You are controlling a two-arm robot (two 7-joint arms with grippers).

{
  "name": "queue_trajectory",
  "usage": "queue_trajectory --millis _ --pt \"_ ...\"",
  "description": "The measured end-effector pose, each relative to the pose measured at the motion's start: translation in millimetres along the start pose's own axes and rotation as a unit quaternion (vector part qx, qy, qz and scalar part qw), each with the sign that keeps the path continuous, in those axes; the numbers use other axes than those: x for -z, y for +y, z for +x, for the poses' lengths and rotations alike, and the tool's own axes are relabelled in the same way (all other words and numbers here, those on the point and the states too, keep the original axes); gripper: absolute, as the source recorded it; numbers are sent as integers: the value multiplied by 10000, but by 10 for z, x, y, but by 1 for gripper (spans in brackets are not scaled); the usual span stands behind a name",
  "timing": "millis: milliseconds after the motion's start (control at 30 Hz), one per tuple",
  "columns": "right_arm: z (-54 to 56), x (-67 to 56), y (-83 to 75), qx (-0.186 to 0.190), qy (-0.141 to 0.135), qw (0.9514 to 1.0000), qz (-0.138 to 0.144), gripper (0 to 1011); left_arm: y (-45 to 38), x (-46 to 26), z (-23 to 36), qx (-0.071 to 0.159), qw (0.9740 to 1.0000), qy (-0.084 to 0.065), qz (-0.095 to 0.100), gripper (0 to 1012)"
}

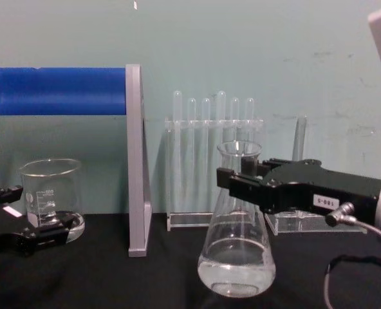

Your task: Grasp the erlenmeyer flask with one hand, shake it three times, then place it back.

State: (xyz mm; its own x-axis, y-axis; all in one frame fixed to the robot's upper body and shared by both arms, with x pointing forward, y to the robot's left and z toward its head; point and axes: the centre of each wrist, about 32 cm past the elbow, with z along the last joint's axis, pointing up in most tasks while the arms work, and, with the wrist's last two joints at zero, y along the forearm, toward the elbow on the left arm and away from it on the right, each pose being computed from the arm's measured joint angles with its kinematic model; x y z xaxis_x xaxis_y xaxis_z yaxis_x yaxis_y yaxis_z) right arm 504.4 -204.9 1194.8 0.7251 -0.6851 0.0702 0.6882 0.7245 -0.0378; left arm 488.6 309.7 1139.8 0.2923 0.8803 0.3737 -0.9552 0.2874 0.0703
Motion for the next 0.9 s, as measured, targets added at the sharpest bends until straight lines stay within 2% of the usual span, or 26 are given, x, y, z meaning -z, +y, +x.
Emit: queue_trajectory --millis 500,900 --pt "81 166 -53 -430 64 9990 -115 453 0 0 0 0 10000 0 0 1001" --pt "132 236 -64 -747 46 9972 -25 453 0 0 0 0 10000 0 0 1001"
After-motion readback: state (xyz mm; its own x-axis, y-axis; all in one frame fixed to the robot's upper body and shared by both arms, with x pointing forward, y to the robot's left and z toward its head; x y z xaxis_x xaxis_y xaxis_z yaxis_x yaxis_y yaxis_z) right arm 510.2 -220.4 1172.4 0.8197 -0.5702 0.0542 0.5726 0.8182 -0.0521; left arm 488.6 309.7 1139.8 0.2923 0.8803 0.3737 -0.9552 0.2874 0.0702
